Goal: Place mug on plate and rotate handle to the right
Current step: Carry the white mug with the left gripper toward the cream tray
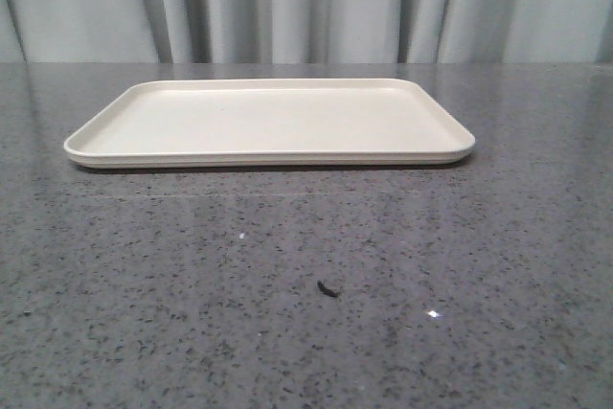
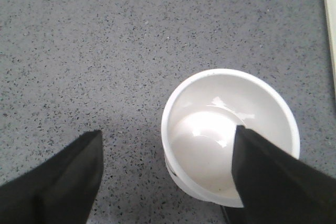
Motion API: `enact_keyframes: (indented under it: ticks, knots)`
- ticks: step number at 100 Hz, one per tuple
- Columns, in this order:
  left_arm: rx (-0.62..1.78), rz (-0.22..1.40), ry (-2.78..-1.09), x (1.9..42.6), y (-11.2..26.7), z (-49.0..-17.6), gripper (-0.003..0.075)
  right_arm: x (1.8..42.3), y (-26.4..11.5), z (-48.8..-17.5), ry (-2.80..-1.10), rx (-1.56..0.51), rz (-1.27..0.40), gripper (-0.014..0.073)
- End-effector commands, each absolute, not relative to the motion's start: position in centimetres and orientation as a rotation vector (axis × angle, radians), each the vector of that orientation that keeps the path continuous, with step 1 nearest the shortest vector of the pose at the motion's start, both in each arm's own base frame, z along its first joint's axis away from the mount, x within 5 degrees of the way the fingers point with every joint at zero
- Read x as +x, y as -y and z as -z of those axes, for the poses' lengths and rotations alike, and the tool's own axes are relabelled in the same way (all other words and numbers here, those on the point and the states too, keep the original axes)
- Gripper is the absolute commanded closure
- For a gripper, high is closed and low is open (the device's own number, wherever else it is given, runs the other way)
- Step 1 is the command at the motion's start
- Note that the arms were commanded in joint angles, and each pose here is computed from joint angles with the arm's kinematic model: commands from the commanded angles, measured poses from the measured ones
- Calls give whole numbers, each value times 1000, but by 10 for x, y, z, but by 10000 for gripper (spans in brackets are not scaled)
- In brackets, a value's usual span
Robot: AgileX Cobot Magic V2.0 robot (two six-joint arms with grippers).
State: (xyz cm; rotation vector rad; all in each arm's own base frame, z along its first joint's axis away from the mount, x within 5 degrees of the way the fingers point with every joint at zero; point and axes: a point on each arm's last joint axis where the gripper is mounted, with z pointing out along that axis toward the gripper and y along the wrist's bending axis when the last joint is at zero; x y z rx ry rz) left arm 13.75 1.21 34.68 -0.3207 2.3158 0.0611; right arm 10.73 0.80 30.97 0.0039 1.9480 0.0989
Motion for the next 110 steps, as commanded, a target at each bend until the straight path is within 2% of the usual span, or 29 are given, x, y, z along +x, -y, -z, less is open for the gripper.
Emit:
enact_keyframes:
  ticks: [1, 28, 67, 86, 110]
  knots:
    - [-326, -75, -2291, 153, -13, -362, 218, 111, -8, -326, -1845, 2, -102, 655]
    - [-410, -122, -2404, 176, -24, -363, 218, 111, -8, -326, -1845, 2, -102, 655]
    - [-390, -92, -2561, 209, -22, -334, 235, 111, -8, -326, -1842, 2, -103, 655]
    - [-394, -96, -2608, 219, -22, -324, 342, 111, -8, -326, -1841, 2, -103, 655]
    - [-397, -88, -2610, 219, -22, -324, 554, 111, -8, -326, -1841, 2, -103, 655]
